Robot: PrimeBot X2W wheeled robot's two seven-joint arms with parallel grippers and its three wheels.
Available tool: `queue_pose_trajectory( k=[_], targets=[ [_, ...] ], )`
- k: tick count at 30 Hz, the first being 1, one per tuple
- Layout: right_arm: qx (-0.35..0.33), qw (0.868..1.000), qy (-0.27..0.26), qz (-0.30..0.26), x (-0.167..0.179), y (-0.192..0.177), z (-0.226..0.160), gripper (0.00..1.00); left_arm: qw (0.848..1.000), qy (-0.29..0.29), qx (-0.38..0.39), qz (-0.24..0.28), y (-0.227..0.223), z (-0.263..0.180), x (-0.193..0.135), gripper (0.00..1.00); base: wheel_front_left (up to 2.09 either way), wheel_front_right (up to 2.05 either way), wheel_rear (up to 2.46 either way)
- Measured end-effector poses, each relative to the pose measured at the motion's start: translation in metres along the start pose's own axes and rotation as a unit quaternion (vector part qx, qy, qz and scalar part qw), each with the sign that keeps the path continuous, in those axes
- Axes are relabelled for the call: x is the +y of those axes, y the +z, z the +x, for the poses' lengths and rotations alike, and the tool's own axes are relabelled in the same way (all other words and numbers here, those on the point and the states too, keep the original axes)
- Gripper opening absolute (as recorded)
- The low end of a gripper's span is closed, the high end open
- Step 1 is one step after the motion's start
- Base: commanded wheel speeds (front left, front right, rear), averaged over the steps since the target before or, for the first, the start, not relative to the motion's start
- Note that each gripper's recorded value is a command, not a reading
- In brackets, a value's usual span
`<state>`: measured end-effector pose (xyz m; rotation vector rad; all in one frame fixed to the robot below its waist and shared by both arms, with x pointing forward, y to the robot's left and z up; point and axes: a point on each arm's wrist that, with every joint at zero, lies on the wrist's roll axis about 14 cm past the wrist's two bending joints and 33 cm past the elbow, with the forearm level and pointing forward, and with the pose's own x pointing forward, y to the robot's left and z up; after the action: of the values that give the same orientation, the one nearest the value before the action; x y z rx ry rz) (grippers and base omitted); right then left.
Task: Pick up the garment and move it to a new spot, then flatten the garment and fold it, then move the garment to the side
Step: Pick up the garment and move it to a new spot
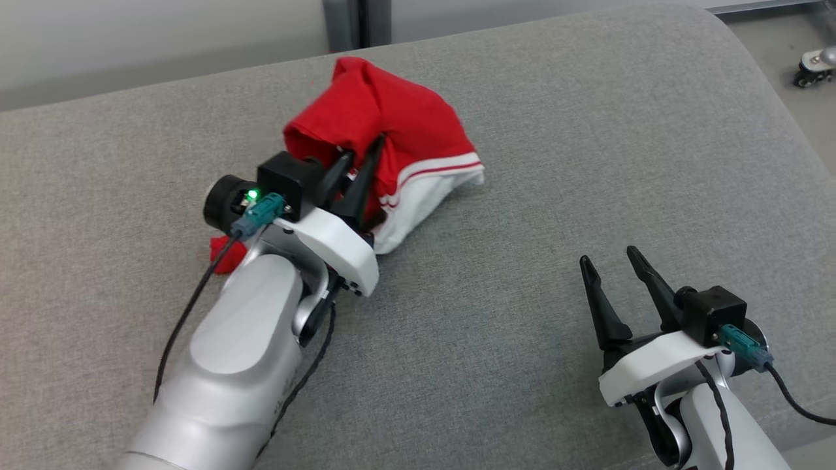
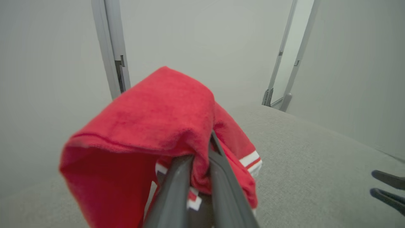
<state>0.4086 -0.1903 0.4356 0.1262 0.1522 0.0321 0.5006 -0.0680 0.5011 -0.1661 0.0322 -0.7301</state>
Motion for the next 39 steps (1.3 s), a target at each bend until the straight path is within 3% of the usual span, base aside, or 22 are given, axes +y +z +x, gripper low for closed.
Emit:
queue_pose_trajectory(
  k=[4,8,10,14,17,22,30,39],
  targets=[
    [-0.002,1.000,-0.010,0.005,-0.006,0.001,-0.005,1.00,0.999,-0.049,-0.001,-0.001,-0.003,0.005,-0.040,0.00,0.00,0.00,0.00],
    [-0.004,1.000,-0.014,0.004,-0.009,0.003,-0.007,1.00,0.999,-0.046,0.006,-0.005,-0.008,0.005,-0.048,0.00,0.00,0.00,0.00],
    [-0.006,1.000,-0.015,0.005,-0.010,0.004,-0.007,1.00,0.999,-0.037,0.016,-0.004,-0.015,0.002,-0.045,1.00,0.00,0.00,0.00],
    [-0.010,1.000,-0.011,0.005,-0.007,0.006,-0.006,1.00,1.000,0.002,0.028,-0.006,-0.024,-0.009,-0.029,1.00,0.00,0.00,0.00],
    [-0.016,1.000,-0.004,0.004,-0.002,0.010,-0.004,1.00,0.999,0.032,0.034,0.022,-0.028,-0.024,-0.012,1.00,0.00,0.00,0.00],
    [-0.030,1.000,0.006,0.005,0.006,0.020,-0.003,1.00,0.994,0.105,0.032,0.012,-0.031,-0.058,0.019,1.00,0.00,0.00,0.00],
    [-0.039,0.999,0.019,0.007,0.017,0.025,-0.006,1.00,0.979,0.201,0.017,0.010,-0.025,-0.113,0.056,1.00,0.00,0.00,0.00],
    [-0.043,0.998,0.045,0.000,0.035,0.027,-0.015,1.00,0.952,0.306,0.013,0.003,-0.027,-0.187,0.089,1.00,0.00,0.00,0.00]
  ],
)
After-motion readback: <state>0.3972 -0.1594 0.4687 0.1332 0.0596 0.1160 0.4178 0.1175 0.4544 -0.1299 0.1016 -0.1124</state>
